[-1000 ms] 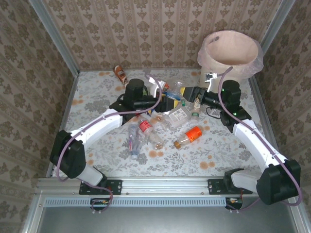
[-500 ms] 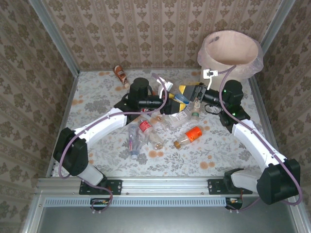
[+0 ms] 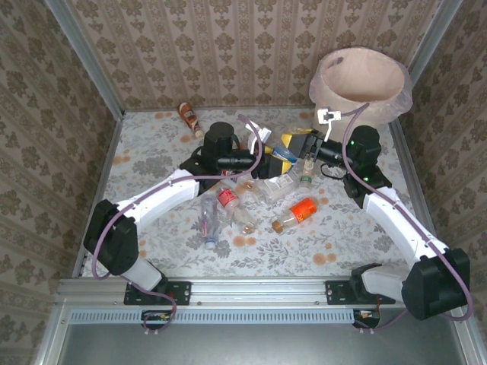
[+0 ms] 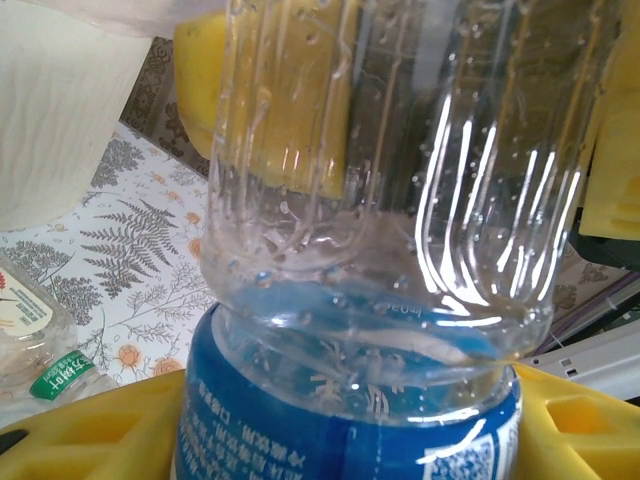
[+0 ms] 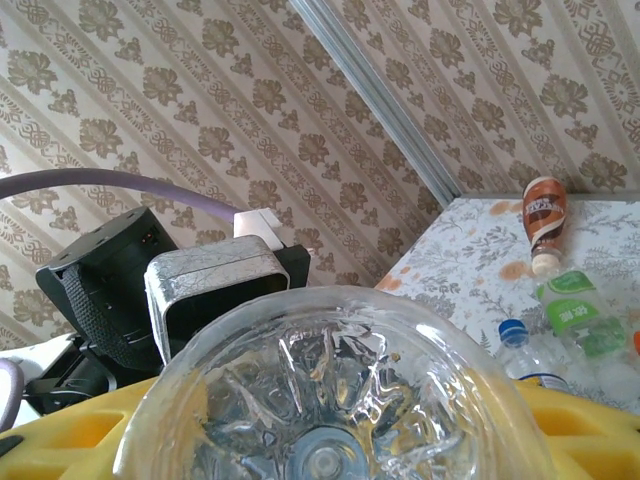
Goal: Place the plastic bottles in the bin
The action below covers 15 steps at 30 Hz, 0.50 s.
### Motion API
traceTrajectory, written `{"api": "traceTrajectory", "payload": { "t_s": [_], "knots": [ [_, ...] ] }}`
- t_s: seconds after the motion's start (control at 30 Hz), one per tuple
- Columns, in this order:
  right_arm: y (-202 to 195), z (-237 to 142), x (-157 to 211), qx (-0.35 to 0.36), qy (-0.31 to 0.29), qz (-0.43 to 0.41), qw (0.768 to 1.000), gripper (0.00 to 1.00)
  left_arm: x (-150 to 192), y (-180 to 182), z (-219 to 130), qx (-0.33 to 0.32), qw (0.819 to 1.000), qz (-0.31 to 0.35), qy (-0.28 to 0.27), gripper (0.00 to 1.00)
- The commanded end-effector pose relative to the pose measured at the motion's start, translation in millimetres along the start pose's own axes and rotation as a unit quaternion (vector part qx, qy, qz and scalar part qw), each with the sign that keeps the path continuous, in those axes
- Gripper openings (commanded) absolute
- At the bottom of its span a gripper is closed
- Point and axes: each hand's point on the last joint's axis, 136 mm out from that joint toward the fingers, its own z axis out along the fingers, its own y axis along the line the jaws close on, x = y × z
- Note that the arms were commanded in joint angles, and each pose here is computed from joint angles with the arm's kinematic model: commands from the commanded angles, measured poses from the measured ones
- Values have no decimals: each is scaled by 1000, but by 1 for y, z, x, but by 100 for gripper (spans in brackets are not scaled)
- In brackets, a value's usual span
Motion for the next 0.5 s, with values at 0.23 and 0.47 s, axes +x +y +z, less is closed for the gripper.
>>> {"api": "traceTrajectory", "payload": {
  "t_s": [0.23,0.47],
  "knots": [
    [-32,1,-16,95,5,-21,995,46,-16,33,-15,-89,995,-24,-41,76],
    [-53,-11,-48,151,-25,-14,988,44,-12,84,-62,-278,956,-39,-86,90]
  ]
}}
